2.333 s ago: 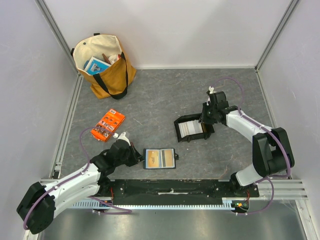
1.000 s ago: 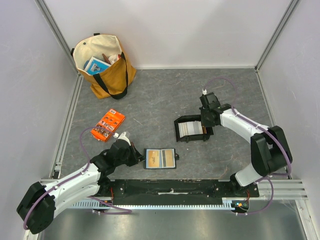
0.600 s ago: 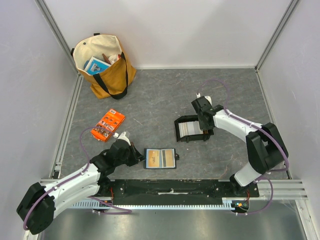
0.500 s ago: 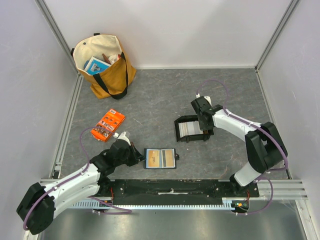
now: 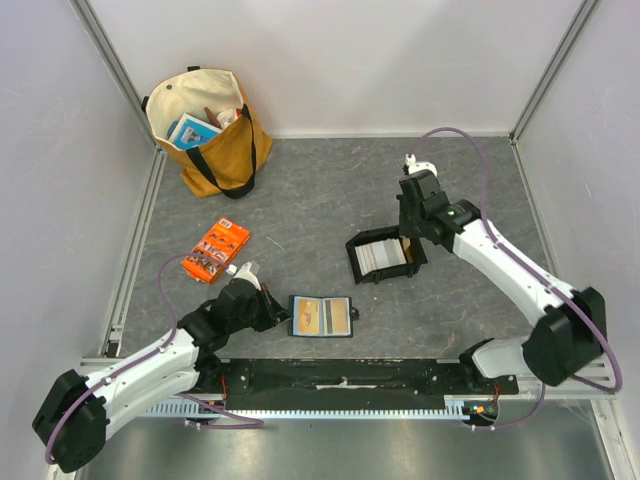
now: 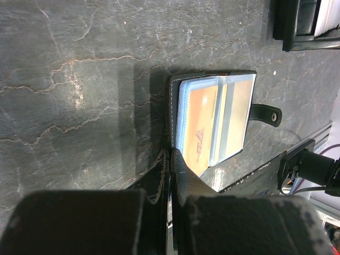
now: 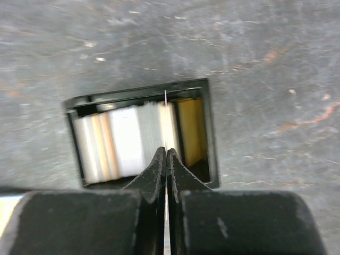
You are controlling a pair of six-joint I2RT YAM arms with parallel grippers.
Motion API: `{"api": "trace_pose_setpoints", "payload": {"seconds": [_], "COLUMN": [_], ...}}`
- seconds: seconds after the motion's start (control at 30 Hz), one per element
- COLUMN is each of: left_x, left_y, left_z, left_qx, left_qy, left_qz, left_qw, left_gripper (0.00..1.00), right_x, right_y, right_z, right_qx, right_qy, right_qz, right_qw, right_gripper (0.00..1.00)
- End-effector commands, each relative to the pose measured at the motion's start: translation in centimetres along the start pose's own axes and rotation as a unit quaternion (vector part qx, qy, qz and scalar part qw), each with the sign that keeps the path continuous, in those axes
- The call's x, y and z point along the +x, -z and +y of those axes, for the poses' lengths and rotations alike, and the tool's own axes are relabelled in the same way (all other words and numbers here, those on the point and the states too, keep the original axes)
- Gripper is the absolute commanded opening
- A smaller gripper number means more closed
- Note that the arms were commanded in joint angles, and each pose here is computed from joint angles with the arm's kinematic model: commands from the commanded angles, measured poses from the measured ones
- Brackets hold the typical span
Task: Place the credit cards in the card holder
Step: Pick up the credit card from the storage box, then turn over the card slot in the card holder.
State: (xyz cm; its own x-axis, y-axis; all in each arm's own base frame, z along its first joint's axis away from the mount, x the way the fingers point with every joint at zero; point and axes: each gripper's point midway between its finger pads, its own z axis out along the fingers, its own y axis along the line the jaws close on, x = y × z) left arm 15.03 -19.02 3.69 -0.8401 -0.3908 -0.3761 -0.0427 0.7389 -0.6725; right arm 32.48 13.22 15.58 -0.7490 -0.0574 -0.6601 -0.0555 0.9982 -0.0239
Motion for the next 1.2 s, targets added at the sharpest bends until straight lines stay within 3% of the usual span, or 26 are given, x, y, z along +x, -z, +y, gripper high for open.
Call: {"api": "trace_pose_setpoints", "payload": {"seconds": [0.0,0.2,0.5,1.17], "left_x": [-0.4,-0.5,-0.6,-0.5], "left_y": [0.2,0.4,0.7,0.9], "left_z": [-1.5,-2.3,-2.7,-2.7], "left_qx": [0.029,0.043,0.051,0.055], "left_qy": [-0.003,0.006,0.014,0.017], "left_qz": [-0.004,-0.004,-0.004,-0.005], "left_qw": [1.000,0.999,0.999,0.998], "left_gripper": [0.02,0.02,0.02,0.02], "right_x": [-1.0,1.8,7.4,11.4], "right_y": [4.2,7.3,9.3,6.1], "right_z": [5.0,13.1,23.9,27.2], "right_qx": [-0.140,-0.216,-0.233,-0.203], "right_qy": [-0.080,-0.156,-0.152,-0.123], "right_qz": [-0.044,-0.081,-0.127,-0.113], "right_qw": [0.986,0.960,0.952,0.965], "right_gripper": [0.00,0.00,0.00,0.00]}}
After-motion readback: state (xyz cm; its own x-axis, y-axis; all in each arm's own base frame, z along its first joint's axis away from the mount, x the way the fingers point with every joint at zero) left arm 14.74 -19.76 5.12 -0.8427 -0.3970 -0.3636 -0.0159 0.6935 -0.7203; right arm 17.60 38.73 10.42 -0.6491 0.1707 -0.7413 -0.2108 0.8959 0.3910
